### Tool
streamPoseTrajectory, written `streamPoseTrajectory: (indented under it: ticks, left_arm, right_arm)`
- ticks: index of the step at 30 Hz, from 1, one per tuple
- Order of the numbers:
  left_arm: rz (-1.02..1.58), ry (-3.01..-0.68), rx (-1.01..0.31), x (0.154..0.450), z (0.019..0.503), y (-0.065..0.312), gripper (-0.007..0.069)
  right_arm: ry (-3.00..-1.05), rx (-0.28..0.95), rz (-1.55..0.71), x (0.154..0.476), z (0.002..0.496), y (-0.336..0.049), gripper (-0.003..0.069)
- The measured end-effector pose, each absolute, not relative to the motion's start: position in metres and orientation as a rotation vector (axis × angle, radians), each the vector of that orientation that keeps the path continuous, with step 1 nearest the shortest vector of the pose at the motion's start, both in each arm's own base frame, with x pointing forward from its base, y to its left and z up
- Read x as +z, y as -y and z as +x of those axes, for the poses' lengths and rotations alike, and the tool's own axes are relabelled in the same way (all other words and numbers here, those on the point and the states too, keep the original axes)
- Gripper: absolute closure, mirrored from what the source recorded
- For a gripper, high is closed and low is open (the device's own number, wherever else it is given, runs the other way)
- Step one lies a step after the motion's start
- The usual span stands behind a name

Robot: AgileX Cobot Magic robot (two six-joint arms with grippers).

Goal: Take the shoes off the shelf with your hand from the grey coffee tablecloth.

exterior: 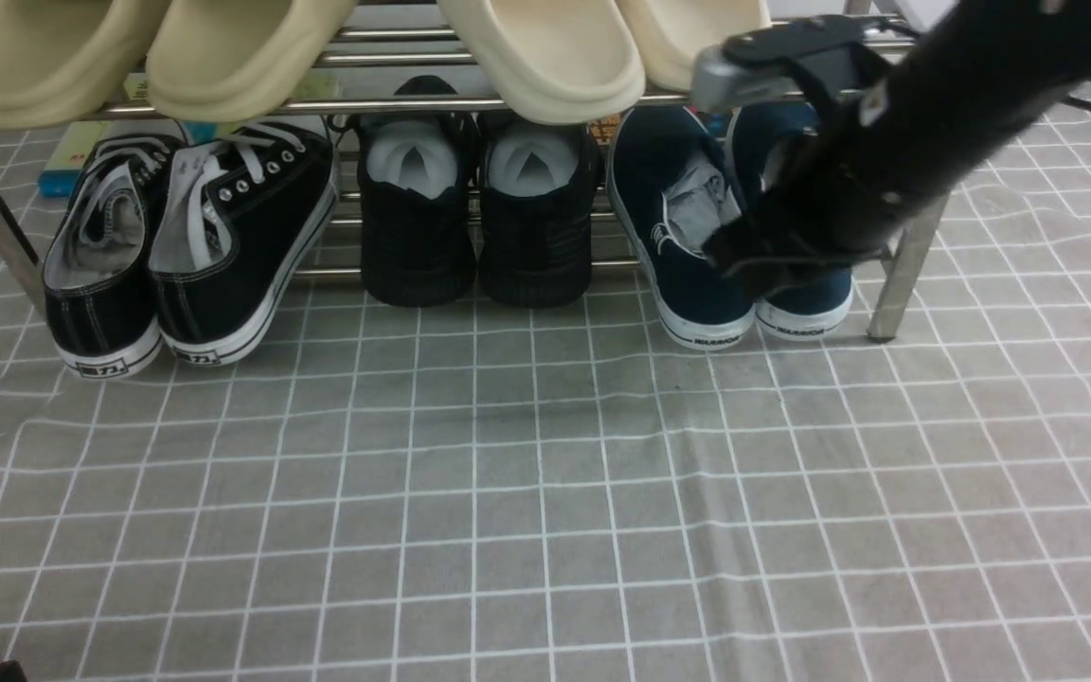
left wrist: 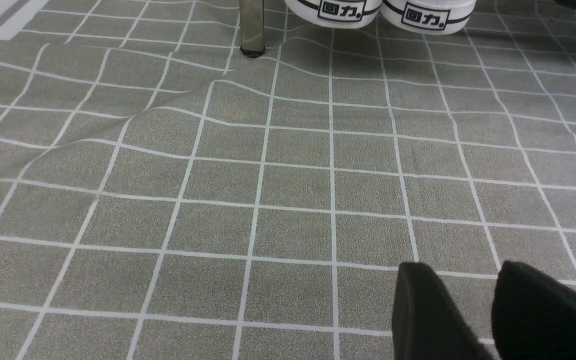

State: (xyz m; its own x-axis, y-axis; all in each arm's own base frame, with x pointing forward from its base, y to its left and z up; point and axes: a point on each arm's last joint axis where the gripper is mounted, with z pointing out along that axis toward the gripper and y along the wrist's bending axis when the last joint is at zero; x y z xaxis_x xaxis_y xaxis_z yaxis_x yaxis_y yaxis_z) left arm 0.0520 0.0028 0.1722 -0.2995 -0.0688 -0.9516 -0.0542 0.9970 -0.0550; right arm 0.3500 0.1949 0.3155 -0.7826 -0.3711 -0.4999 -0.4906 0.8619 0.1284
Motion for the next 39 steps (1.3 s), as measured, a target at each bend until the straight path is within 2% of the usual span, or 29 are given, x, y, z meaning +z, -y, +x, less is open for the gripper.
streamPoseTrajectory:
  ticks: [3, 4, 5, 9, 12, 16, 19, 21, 22, 23, 24, 25, 39]
  left_arm:
    - [-0.089, -1.876, -0.014, 0.172, 0.052, -0.003, 0.0385]
    - [-0.089, -1.876, -0.014, 0.172, 0.052, -0.003, 0.0385]
    - [-0.089, -1.876, -0.014, 0.172, 0.052, -0.003, 0.0385]
    - [-0.089, -1.876, -0.014, 0.172, 0.052, -0.003, 0.0385]
    - [-0.089, -1.876, -0.014, 0.172, 0.052, -0.003, 0.0385]
    - [-0.089, -1.876, -0.014, 0.172, 0.052, -0.003, 0.0385]
    - [-0.089, -1.876, -0.014, 0.172, 0.052, -0.003, 0.0385]
    - [-0.089, -1.876, -0.014, 0.172, 0.052, -0.003, 0.0385]
    - [-0.089, -1.876, -0.014, 0.172, 0.052, -0.003, 0.0385]
    - [-0.089, -1.876, -0.014, 0.172, 0.052, -0.003, 0.0385]
    - [-0.089, -1.876, -0.014, 0.172, 0.052, -0.003, 0.0385]
    - [-0.089, -1.876, -0.014, 0.172, 0.052, -0.003, 0.0385]
    - [-0.088, -1.876, -0.013, 0.172, 0.052, -0.003, 0.0385]
  right_arm:
    - [-2.540, 0.332, -0.653, 0.312, 0.369, -0.209, 0.0433]
    - [-2.544, 0.329, -0.654, 0.310, 0.370, -0.210, 0.0425]
    - [-2.534, 0.313, -0.659, 0.307, 0.379, -0.214, 0.0363]
    - [-2.517, 0.254, -0.683, 0.292, 0.397, -0.219, 0.0244]
    - [-2.499, 0.195, -0.716, 0.279, 0.407, -0.221, 0.0207]
    - [-2.496, 0.159, -0.739, 0.269, 0.412, -0.222, 0.0207]
    - [-2.505, 0.155, -0.744, 0.263, 0.414, -0.223, 0.0274]
    - [-2.508, 0.165, -0.742, 0.263, 0.413, -0.224, 0.0368]
    - [-2.512, 0.172, -0.749, 0.263, 0.411, -0.227, 0.0481]
    - [-2.512, 0.171, -0.755, 0.265, 0.411, -0.228, 0.0541]
    - [-2.511, 0.171, -0.754, 0.265, 0.411, -0.228, 0.0554]
    - [-2.518, 0.171, -0.762, 0.266, 0.409, -0.229, 0.0617]
    - [-2.638, 0.212, -0.822, 0.327, 0.358, -0.235, 0.0628]
